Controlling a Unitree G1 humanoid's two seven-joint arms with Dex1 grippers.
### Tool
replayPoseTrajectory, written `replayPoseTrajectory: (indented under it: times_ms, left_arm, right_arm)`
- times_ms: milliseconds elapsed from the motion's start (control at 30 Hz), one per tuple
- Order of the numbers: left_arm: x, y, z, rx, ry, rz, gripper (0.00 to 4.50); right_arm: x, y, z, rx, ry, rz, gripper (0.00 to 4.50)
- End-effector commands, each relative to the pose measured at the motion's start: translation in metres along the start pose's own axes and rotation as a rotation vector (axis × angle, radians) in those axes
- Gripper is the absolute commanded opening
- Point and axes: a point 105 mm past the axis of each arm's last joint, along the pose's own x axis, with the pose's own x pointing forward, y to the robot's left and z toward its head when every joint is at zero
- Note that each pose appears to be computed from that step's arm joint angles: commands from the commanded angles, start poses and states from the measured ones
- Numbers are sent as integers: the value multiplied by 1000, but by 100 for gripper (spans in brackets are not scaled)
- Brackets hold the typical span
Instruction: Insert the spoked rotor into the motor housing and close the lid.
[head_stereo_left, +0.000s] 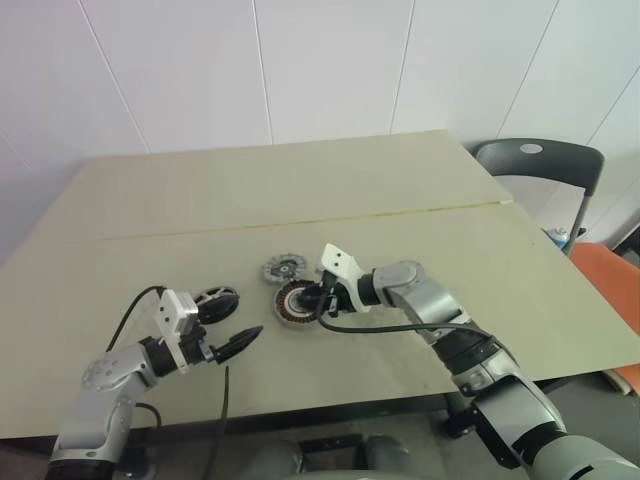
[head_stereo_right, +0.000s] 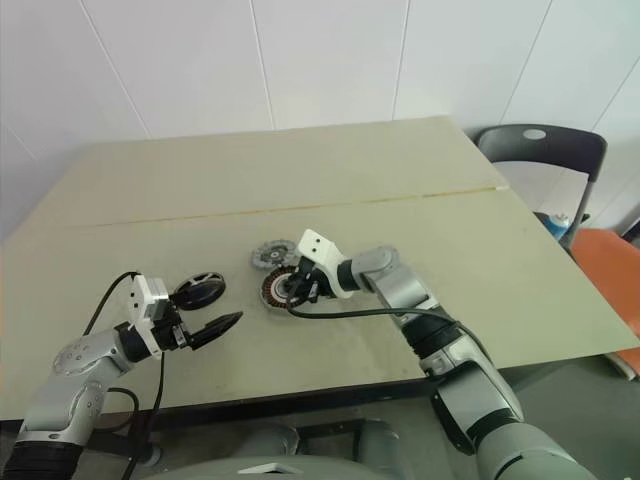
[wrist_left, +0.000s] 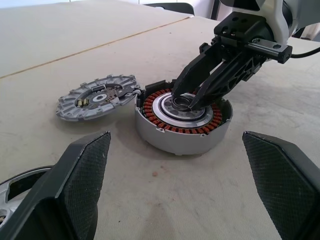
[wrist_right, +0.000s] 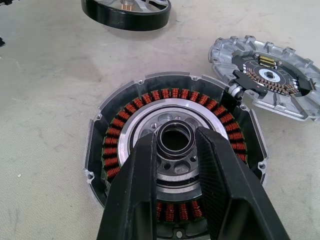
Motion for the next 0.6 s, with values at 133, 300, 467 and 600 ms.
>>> replayPoseTrajectory:
  times_ms: [133, 300, 467, 600]
  left_arm:
    - [3, -1, 9, 34, -16, -15, 450]
    - [3, -1, 11, 37, -14, -13, 450]
    - [3, -2, 12, 40, -14, -13, 450]
    - [3, -2, 14, 44, -15, -15, 450]
  right_arm:
    - [-1, -4, 4, -14, 0, -12, 75]
    - [1, -1, 1, -1, 5, 3, 75]
    - [2, 0, 0, 3, 6, 3, 75]
    - [2, 0, 1, 5, 3, -1, 75]
